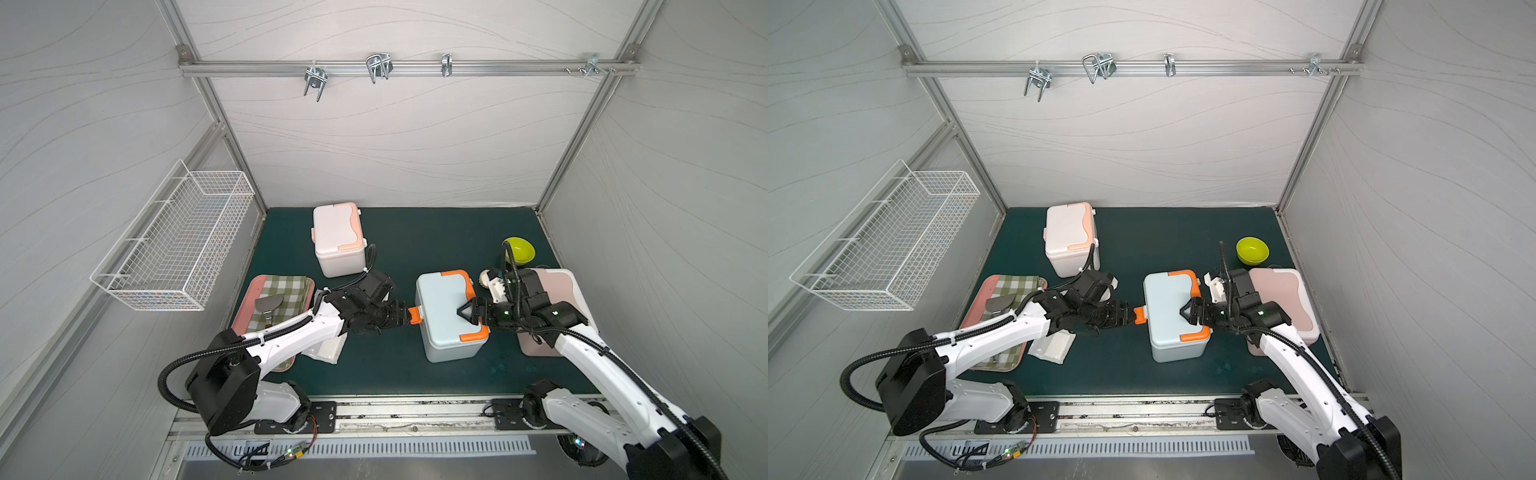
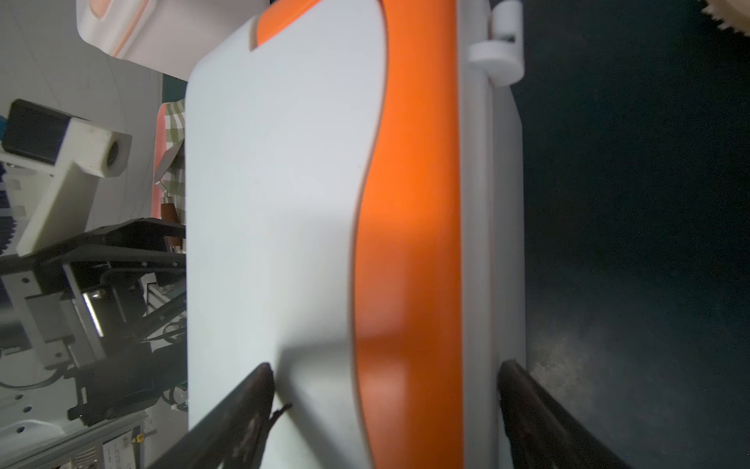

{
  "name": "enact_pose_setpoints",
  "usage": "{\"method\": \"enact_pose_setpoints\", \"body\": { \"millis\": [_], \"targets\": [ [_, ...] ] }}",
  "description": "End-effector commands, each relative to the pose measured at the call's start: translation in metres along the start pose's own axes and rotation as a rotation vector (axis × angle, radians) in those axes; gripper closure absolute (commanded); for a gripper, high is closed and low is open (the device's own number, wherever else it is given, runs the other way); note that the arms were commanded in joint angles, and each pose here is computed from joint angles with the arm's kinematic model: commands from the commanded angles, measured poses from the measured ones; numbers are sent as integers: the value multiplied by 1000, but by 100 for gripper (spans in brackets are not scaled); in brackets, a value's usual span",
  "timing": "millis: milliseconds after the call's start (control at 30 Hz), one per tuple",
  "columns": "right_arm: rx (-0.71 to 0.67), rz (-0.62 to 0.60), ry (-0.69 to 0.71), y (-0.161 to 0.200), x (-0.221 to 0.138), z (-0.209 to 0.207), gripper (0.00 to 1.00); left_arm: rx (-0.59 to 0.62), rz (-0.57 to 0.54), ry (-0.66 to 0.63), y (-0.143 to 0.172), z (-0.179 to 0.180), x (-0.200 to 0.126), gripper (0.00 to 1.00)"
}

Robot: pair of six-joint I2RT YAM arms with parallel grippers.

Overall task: Open first aid kits and take out gauze
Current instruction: Open the fastener of the first aid kit.

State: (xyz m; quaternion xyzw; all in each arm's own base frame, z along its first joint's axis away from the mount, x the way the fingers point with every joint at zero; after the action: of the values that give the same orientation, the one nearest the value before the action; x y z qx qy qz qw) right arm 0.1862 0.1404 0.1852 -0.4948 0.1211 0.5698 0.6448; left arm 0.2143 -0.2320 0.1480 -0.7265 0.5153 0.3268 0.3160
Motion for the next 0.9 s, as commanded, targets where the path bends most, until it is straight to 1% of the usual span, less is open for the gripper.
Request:
{"method": "enact_pose_setpoints", "body": {
  "millis": [0,100,167,300,433,500,567,733,867],
  "targets": [
    [43,41,-75,7,8,5,18,-15,-50,55,-7,-4,-21,25],
    [63,36,-102,6,13,9,22,-28,-101,70,-9,1,-42,24],
    [58,33,-112,5,17,13,24,-26,-120,104,-7,-2,-56,24],
    [48,25,-60,0,18,10,29,-16,-86,205,-2,-20,-68,24],
    [13,-18,30,-6,7,1,39,-2,-21,293,-2,-39,-67,24],
    [-9,-35,32,-9,1,1,45,0,-2,310,-3,-45,-63,24],
    [-25,-47,5,-11,-1,3,49,2,17,330,-5,-51,-58,24],
    [-45,-5,-119,-9,7,14,50,4,67,347,-10,-63,-43,24],
    [-32,30,-161,-3,16,14,51,7,76,345,-14,-67,-36,24]
  ]
}}
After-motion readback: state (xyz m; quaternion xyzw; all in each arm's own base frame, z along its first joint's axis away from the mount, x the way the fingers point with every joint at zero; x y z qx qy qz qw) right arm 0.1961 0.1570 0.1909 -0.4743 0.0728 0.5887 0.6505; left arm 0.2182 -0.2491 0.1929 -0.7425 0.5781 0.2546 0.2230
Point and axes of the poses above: each gripper's point midway between its finger pads, its own x axis out along the fingers, its own z axis along the line the jaws close on, y = z × x, the point moved 5 cm from there along -x, back along the fingers, and after that the axes turned 13 degrees about -x, right-handed, at the moved point
